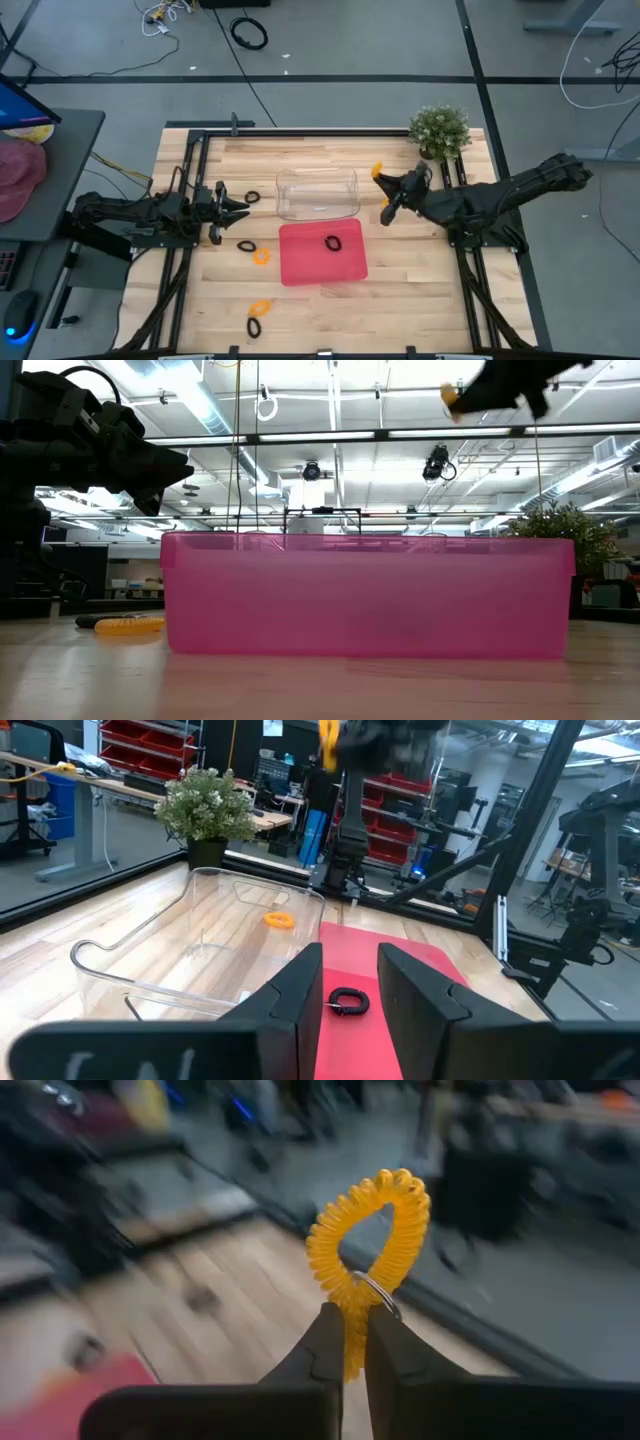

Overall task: Sort spring keychains
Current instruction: Put the yellow spring keychain into the transparent bin

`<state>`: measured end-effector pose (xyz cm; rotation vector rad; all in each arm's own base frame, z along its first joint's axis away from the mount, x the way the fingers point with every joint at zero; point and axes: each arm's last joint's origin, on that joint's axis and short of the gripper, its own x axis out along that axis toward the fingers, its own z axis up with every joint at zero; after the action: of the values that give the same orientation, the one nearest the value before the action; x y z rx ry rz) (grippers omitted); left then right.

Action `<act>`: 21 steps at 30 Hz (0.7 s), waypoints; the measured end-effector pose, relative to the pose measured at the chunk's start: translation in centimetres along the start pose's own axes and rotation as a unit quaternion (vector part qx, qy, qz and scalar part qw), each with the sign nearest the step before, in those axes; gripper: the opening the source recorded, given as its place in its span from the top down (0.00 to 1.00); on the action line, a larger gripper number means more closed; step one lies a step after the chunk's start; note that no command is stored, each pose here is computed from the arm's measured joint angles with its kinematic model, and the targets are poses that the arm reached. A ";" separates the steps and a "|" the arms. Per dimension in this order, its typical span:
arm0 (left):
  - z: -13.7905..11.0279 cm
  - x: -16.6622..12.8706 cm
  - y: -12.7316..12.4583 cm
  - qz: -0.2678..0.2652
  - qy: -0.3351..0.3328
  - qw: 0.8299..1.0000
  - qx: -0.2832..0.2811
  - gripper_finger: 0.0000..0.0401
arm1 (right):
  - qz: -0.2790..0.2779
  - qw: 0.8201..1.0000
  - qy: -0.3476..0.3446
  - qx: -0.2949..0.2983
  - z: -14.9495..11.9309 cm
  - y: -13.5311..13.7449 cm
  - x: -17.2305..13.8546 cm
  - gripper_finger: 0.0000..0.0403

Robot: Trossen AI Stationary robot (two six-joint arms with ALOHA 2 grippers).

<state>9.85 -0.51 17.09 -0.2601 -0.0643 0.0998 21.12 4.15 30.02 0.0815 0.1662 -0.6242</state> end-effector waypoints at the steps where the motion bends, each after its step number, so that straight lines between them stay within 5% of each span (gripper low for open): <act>1: 0.0 0.0 0.0 0.000 0.000 1.000 0.000 0.74 | 0.027 0.999 -0.029 0.002 0.2 0.1 0.2 0.98; 7: 0.0 0.0 0.0 0.000 0.000 1.000 0.000 0.74 | 0.144 0.973 -0.177 0.012 -1.7 -0.8 2.5 0.98; 21: 0.0 0.0 0.0 0.000 0.000 1.000 0.000 0.74 | 0.178 0.978 -0.100 0.034 -5.9 -3.2 8.1 0.98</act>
<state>9.85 -0.51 17.09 -0.2601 -0.0646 0.1002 24.98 -2.32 22.67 0.1117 -0.0645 -0.2781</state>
